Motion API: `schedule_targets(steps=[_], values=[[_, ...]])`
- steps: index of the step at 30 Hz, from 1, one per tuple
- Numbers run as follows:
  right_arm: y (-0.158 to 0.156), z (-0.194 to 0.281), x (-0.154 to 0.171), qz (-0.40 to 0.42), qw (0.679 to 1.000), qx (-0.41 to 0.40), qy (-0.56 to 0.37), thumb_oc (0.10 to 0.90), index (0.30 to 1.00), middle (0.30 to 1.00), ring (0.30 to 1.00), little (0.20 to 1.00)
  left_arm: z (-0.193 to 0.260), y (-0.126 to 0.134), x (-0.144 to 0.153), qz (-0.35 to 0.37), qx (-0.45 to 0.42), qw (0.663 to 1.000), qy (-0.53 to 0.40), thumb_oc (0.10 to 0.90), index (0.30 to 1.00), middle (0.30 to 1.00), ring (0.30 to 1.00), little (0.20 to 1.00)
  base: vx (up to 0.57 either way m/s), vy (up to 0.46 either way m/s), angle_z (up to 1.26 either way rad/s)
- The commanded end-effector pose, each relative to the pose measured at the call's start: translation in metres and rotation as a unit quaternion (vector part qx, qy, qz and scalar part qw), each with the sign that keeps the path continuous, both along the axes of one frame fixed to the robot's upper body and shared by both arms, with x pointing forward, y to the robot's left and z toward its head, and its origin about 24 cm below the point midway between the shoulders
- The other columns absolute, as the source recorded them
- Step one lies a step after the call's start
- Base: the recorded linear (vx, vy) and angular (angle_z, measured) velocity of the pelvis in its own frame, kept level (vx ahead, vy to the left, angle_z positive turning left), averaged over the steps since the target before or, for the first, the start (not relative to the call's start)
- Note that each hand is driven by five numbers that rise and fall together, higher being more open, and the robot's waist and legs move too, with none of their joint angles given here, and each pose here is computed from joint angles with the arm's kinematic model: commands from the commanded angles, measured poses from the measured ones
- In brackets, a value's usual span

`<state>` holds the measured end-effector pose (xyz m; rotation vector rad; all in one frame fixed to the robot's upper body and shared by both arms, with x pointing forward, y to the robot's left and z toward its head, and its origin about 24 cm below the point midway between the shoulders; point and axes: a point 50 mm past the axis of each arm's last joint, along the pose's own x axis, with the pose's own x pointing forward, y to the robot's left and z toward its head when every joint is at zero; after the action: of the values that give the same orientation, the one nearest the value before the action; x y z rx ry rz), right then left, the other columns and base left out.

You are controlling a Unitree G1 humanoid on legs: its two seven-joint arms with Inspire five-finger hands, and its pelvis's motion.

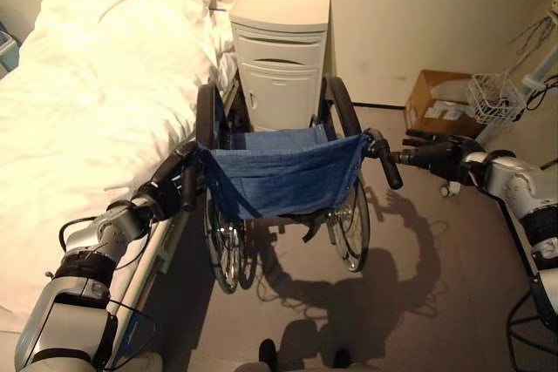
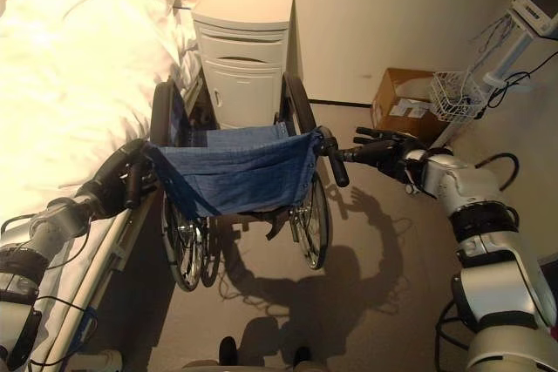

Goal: Push the wheelchair next to the bed

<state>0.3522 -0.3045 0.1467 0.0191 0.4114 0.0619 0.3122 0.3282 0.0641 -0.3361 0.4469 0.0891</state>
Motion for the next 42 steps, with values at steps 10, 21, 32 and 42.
schedule_targets(steps=[10, 21, 32, 42], values=[[-0.077, 0.031, -0.037, -0.066, 0.995, -0.002, -0.068, 0.800, 0.900, 0.900, 0.900, 0.900, 0.037, 0.017, 0.002, 0.068, -0.263, 0.931, -0.244, 0.800, 0.900, 0.900, 0.900, 0.900, 0.00, -0.016, -0.08], [-0.077, -0.078, -0.074, -0.149, 0.985, 0.090, 0.017, 0.800, 0.900, 0.900, 0.900, 0.900, -0.037, 0.008, -0.040, 0.181, -0.420, 0.842, -0.287, 0.800, 0.900, 0.900, 0.900, 0.900, 0.00, -0.011, -0.01], [-0.002, -0.192, -0.115, -0.141, 0.976, 0.149, 0.070, 0.800, 0.900, 0.900, 0.900, 0.900, -0.147, -0.051, -0.106, 0.148, -0.235, 0.960, -0.015, 0.800, 0.900, 0.900, 0.900, 0.900, 0.00, 0.000, 0.00], [0.102, -0.252, -0.148, -0.111, 0.967, 0.204, 0.106, 0.800, 0.900, 0.900, 0.900, 0.900, -0.190, -0.102, -0.148, 0.061, -0.111, 0.986, 0.108, 0.800, 0.900, 0.900, 0.900, 0.900, 0.00, 0.005, 0.00]])
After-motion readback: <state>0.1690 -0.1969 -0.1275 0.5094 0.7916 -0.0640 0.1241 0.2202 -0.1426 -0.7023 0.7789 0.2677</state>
